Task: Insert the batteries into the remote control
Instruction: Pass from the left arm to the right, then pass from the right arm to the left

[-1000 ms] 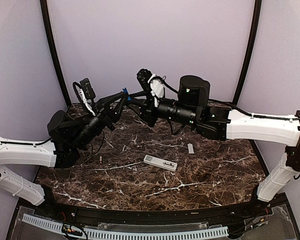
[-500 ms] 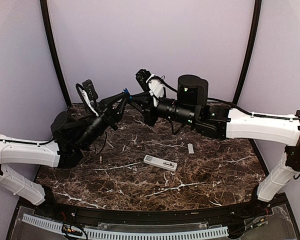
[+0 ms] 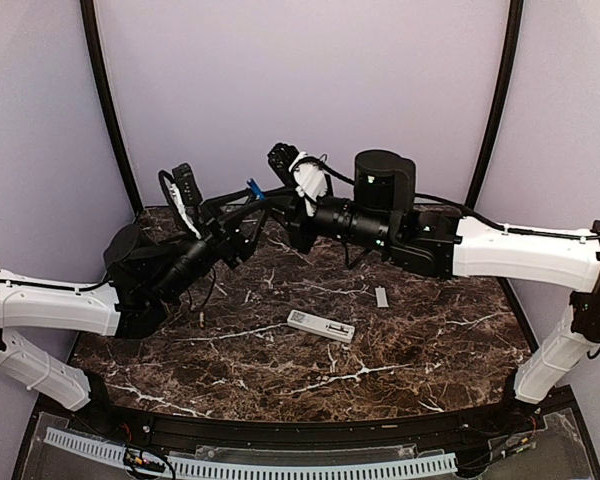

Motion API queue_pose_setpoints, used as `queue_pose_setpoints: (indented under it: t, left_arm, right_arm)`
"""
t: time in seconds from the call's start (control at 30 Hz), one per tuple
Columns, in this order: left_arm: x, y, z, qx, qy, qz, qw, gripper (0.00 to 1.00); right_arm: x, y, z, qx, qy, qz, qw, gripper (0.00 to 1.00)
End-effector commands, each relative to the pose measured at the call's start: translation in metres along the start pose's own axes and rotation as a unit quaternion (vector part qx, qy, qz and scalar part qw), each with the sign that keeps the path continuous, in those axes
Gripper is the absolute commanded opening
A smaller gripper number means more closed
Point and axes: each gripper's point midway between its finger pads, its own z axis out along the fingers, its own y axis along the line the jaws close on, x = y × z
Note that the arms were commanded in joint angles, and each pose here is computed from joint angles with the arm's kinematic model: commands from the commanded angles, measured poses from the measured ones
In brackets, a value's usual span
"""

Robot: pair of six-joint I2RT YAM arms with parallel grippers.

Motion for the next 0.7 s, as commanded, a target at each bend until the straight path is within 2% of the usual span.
queue_pose_setpoints:
  t: [0.0, 0.1, 0.27, 0.47, 0.67]
  left_arm:
    - [-0.002, -0.028, -0.011, 0.070, 0.021, 0.027, 0.997, 0.68]
    - [-0.002, -0.044, -0.015, 0.111, 0.047, 0.049, 0.991, 0.73]
    - [0.006, -0.062, -0.027, 0.163, 0.083, 0.070, 0.981, 0.74]
    - [0.009, -0.071, -0.036, 0.193, 0.100, 0.079, 0.973, 0.75]
    - [0.014, -0.077, -0.035, 0.214, 0.117, 0.081, 0.966, 0.73]
  right_arm:
    - [-0.006, 0.014, -0.020, -0.049, 0.001, -0.086, 0.995, 0.00]
    - [0.002, 0.031, -0.044, -0.112, 0.015, -0.141, 0.983, 0.00]
    - [0.010, 0.046, -0.077, -0.180, 0.038, -0.157, 0.970, 0.00]
    - [0.003, 0.054, -0.094, -0.213, 0.046, -0.149, 0.965, 0.00]
    - [-0.009, 0.053, -0.100, -0.213, 0.035, -0.138, 0.967, 0.00]
